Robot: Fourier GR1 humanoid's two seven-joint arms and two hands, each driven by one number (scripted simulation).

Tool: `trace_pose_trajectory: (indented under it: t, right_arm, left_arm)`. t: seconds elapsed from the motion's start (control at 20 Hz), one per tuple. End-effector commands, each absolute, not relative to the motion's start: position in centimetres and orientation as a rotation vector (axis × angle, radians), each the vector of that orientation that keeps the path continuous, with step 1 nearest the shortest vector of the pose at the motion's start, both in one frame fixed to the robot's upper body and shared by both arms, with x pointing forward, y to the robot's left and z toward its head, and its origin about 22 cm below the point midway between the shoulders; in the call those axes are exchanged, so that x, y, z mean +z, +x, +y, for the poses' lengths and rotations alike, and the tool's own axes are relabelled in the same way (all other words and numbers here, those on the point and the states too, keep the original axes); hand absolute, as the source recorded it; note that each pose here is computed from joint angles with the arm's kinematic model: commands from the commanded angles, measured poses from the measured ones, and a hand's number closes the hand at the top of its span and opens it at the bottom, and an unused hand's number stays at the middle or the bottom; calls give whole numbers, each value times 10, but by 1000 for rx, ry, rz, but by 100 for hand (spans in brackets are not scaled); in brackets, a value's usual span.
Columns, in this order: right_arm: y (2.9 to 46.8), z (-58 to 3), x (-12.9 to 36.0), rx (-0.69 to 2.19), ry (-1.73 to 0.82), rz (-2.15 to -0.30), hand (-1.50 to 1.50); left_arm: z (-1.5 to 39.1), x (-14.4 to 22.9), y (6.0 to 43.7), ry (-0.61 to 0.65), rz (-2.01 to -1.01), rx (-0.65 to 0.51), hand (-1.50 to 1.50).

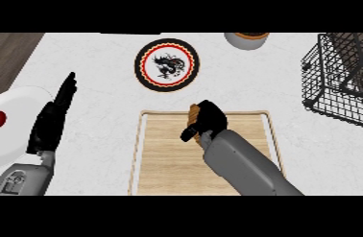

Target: Pick the croissant from the tray and place it in the tiered basket

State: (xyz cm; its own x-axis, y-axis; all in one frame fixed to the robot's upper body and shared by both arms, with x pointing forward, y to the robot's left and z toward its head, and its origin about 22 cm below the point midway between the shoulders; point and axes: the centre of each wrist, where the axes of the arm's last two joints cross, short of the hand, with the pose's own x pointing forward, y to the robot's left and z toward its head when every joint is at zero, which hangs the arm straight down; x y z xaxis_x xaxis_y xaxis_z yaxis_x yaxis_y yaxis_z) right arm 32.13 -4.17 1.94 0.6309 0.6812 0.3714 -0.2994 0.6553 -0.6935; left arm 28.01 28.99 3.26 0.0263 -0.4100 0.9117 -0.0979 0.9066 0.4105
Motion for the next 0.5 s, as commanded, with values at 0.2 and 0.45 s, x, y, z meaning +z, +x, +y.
trace_pose_trajectory:
  t: [0.2,0.45]
  right_arm:
    - [319,-21,48,392,-584,-607,150]
    - [337,-82,30,767,-726,-852,150]
  left_arm:
    - [287,36,285,450,-1534,-219,0]
    - [295,31,278,428,-1530,-233,0]
